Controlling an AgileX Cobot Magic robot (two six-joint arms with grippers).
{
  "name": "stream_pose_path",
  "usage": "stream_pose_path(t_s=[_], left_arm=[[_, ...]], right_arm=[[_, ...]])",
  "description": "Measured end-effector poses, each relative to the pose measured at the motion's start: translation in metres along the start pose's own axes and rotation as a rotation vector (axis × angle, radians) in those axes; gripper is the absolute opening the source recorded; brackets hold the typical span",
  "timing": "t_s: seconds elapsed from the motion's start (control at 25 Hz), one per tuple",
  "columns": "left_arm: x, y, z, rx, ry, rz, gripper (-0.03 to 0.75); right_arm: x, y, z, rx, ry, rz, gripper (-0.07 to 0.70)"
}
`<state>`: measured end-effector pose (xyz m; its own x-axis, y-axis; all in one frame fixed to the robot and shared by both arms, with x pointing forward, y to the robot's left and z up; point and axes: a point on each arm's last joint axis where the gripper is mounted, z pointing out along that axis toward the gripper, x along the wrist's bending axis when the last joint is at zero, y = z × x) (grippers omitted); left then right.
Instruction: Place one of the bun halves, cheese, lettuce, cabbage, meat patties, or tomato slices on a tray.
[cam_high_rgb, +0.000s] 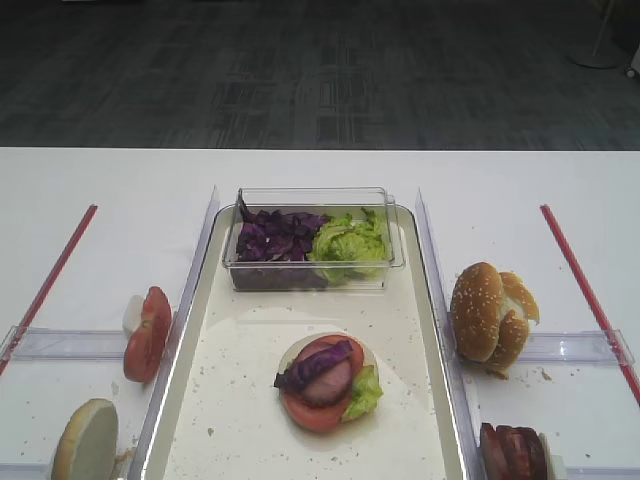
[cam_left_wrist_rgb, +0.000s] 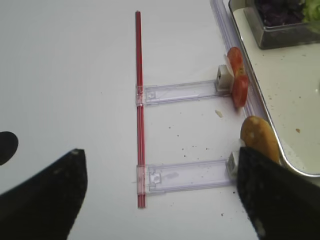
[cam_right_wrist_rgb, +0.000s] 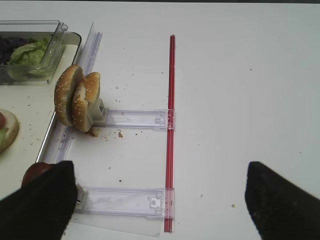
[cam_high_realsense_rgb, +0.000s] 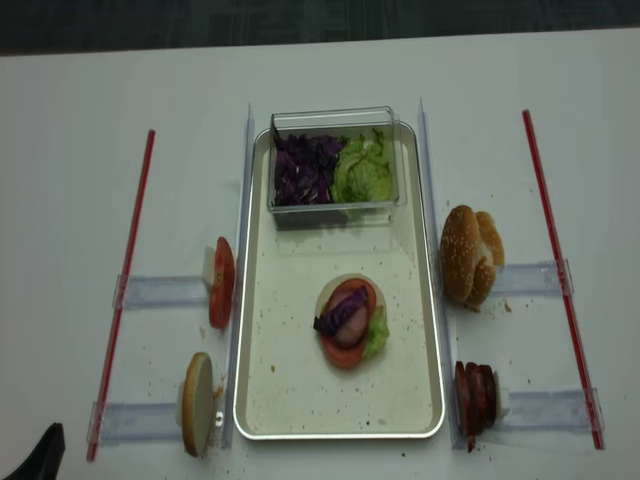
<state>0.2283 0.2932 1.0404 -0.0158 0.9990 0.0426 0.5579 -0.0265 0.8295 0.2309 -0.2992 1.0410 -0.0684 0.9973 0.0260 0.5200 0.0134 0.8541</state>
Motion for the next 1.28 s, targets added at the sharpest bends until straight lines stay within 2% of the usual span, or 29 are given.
stream_pose_path(t_s=[1.28], left_arm=[[-0.0003, -0.0009, -0.0008, -0.004, -0.002, 0.004, 0.601]], right_arm=[[0.0000, 0.0000, 0.0000, 0.000, 0.000, 0.000, 0.692]])
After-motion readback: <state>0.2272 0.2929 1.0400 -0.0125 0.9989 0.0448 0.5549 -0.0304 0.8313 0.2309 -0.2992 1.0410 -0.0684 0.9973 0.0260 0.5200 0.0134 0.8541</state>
